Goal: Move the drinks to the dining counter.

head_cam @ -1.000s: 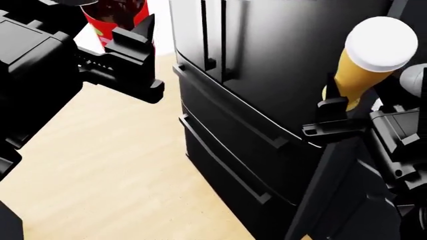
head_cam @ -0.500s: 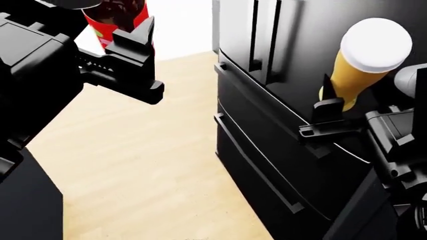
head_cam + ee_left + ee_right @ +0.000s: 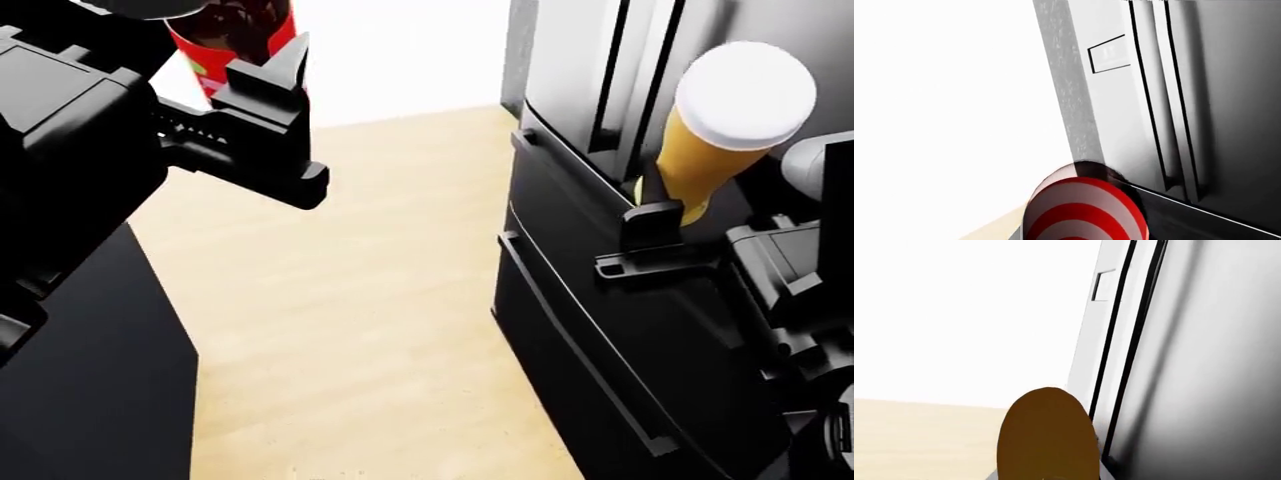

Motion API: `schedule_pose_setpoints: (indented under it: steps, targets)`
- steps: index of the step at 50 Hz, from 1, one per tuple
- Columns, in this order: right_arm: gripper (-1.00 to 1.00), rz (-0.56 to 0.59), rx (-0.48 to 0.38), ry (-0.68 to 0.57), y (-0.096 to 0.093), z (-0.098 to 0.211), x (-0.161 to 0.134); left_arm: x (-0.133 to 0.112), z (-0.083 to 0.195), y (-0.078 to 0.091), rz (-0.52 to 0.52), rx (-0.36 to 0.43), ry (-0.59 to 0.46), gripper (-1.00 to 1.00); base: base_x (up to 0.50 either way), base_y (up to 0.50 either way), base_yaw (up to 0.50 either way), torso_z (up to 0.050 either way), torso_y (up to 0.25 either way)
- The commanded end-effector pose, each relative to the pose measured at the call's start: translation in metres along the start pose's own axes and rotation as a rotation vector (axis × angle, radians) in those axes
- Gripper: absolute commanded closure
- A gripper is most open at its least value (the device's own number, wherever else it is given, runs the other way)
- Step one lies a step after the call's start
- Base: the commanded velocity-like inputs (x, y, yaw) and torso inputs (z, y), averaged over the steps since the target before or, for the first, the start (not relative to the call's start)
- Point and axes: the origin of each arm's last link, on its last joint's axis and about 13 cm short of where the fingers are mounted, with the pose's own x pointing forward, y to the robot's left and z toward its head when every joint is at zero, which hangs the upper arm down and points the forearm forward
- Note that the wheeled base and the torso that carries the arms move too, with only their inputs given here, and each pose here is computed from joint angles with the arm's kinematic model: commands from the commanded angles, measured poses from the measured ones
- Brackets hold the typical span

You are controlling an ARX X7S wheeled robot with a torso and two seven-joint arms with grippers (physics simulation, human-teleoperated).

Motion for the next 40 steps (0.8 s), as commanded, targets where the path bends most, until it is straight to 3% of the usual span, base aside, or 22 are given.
schedule_pose_setpoints:
  steps: [1,40]
  targets:
    - [1.00,-0.009,-0.009,-0.013,-0.0008,0.0011,0.0007,0.0003,0.0013,0.0002,0.008,-0.009,-0.006,1.00,0.00,0.00,0.50,0.000,0.000]
    - [1.00,0.023,-0.012,-0.001,0.0026,-0.0007,0.0002,-0.0001,0.0002,0.0009,0.010,-0.011,-0.005,1.00,0.00,0.00,0.50,0.000,0.001]
